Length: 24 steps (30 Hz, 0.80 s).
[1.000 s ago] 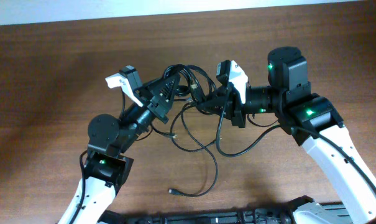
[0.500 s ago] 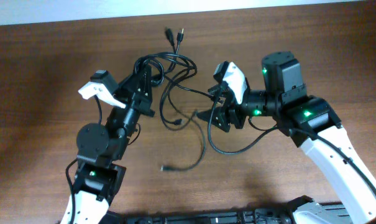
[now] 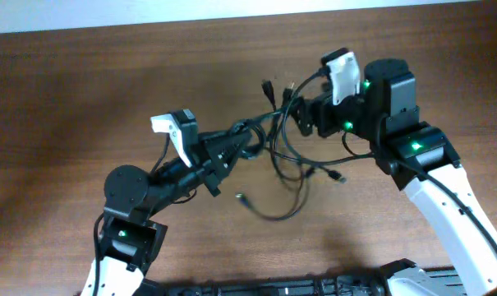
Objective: Untangle cables
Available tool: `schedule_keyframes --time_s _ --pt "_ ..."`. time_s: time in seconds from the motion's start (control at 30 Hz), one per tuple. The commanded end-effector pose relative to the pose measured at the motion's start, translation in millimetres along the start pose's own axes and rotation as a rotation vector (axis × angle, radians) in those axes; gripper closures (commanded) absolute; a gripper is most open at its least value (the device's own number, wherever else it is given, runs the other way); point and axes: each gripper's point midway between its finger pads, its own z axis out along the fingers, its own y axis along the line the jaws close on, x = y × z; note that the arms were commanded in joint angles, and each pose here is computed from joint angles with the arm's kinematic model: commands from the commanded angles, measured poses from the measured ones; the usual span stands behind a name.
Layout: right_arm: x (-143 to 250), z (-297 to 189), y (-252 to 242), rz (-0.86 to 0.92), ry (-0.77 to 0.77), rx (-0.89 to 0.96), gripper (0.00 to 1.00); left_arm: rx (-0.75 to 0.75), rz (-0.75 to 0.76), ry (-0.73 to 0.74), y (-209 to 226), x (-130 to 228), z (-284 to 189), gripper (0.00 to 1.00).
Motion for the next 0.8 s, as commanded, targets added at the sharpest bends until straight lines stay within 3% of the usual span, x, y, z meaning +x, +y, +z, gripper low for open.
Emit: schedule_keyframes --time_s 0.0,0.1,0.3,0.4,0.5,0.53,0.63,0.77 --pt "4.4 -15.2 -68.3 0.092 -0.012 0.402 0.07 0.159 0.039 0.075 -33.3 8.3 -3.1 1.00" --pt "30.5 -38.8 -105.7 0.080 0.085 0.658 0.03 0.146 0.039 0.066 -31.0 6.6 -2.8 1.00" --pt "51.1 -41.4 -103.6 0.079 0.176 0.650 0.01 0.006 0.031 -0.021 -6.4 -7.7 -0.5 1.00" --pt "43.7 -38.0 -78.8 0.035 0.155 0.496 0.01 -0.072 0.050 0.028 11.5 6.7 -1.1 1.00" --pt "16.0 -55.6 -51.3 -0.023 0.028 0.370 0.01 -0.109 0.046 0.092 21.6 23.4 -3.0 1.00" --pt "-0.4 -64.7 -9.6 -0.181 -0.046 0.158 0.01 -0.108 0.062 0.103 22.1 25.7 -3.2 1.00" --pt "-1.9 -87.8 65.6 -0.453 -0.137 -0.232 0.01 -0.019 0.170 0.145 8.4 33.1 -3.1 1.00" --pt "12.1 -111.4 117.9 -0.625 -0.203 -0.564 0.01 0.075 0.261 0.173 -6.1 39.0 -4.2 1.00"
